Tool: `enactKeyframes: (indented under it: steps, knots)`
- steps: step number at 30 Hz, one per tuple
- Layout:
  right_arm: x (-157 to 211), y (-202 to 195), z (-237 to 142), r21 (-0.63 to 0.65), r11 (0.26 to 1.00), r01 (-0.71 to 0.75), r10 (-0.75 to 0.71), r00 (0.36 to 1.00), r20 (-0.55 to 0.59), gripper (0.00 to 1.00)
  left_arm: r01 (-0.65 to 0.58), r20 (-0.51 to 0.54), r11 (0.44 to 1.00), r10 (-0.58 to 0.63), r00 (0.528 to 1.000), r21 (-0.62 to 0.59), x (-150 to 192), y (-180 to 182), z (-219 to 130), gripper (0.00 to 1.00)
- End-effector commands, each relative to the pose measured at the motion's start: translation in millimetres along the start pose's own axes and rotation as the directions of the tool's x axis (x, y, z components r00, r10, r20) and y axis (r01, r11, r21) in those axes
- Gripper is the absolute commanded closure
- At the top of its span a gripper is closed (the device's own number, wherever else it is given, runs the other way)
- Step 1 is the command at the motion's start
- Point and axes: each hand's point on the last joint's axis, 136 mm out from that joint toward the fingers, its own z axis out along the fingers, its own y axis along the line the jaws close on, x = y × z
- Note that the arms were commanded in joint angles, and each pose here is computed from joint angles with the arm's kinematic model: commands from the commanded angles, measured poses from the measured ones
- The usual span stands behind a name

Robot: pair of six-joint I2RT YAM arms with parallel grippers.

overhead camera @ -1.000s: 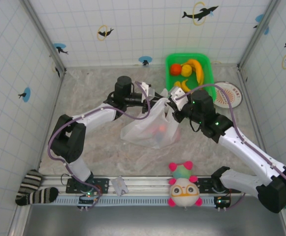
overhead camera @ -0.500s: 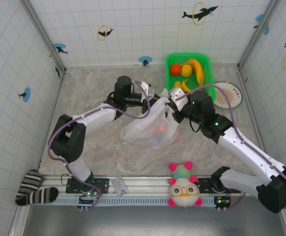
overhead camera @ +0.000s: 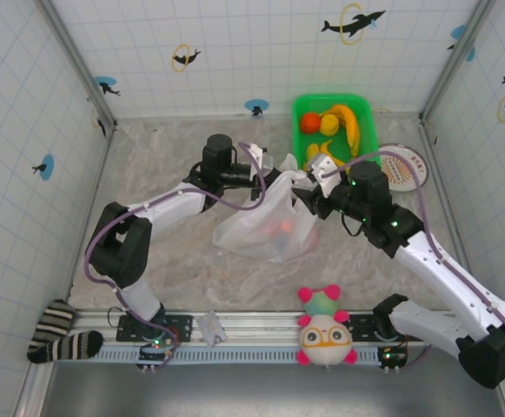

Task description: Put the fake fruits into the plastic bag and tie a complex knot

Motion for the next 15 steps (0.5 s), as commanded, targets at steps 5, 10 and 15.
enactKeyframes:
  steps: [5,10,15]
  knots:
    - [-5,-9,-62,0.033,0.987,-0.156,0.153,0.986,0.073,0.22,-0.024,0.018,1.000,0.024,1.000,0.008,-9,-1,3,1.00]
    - [-13,-3,-94,-0.086,0.903,-0.421,0.429,0.893,0.137,0.21,-0.011,0.004,1.000,0.011,1.000,0.005,-6,-2,2,1.00]
    - [-8,22,-88,-0.267,0.749,-0.606,0.637,0.769,0.042,0.31,-0.011,0.003,1.000,0.011,1.000,0.001,-9,-3,1,1.00]
